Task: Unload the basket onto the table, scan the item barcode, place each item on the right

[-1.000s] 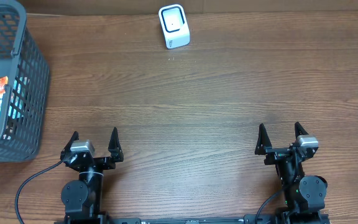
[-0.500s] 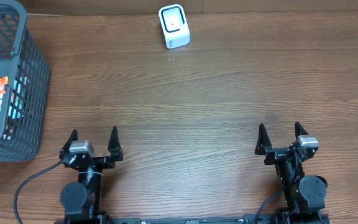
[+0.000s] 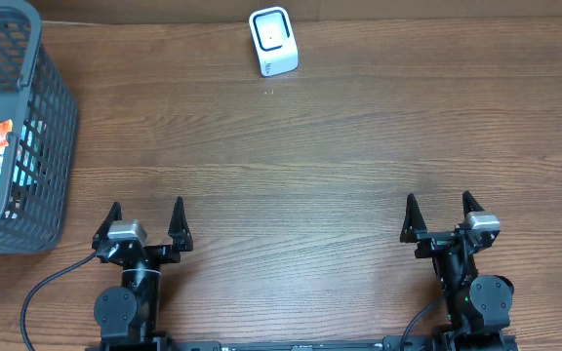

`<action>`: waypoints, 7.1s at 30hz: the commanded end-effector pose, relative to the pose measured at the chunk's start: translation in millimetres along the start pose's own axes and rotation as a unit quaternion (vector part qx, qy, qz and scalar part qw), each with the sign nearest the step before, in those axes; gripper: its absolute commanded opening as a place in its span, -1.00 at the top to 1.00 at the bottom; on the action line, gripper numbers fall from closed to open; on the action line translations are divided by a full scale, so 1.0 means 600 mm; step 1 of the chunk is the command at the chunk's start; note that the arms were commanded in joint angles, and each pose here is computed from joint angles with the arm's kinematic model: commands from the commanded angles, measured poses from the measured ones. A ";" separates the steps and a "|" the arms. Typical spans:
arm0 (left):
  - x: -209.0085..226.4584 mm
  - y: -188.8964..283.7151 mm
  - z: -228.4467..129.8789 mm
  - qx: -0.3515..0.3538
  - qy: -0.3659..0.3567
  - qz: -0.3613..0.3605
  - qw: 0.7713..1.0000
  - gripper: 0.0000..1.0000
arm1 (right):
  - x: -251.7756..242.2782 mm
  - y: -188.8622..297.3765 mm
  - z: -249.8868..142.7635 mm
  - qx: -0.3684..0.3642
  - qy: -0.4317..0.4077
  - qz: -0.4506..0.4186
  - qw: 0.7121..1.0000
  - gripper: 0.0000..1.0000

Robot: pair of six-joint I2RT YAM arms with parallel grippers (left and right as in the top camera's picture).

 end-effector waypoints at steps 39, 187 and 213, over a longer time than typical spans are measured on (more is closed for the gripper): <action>-0.009 0.078 0.241 -0.030 -0.050 0.023 0.998 -0.99 | -0.002 0.000 -0.004 -0.001 0.002 -0.001 1.000 -1.00; 0.429 -0.285 0.136 0.538 0.004 0.069 0.840 -1.00 | -0.002 0.000 -0.004 -0.001 0.002 -0.001 1.000 -1.00; 0.453 -0.309 -0.058 0.621 0.076 0.020 0.780 -0.07 | -0.002 0.000 -0.004 -0.001 0.002 -0.001 1.000 -1.00</action>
Point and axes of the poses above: each gripper's point midway between its finger pads, its own y axis back along the fingers, its own x axis along the line the jaws close on, z = x × y, the point moved 4 cm from there along y, back along the fingers, and after that the axes turned 5 degrees about -y, right-handed, at the moved point
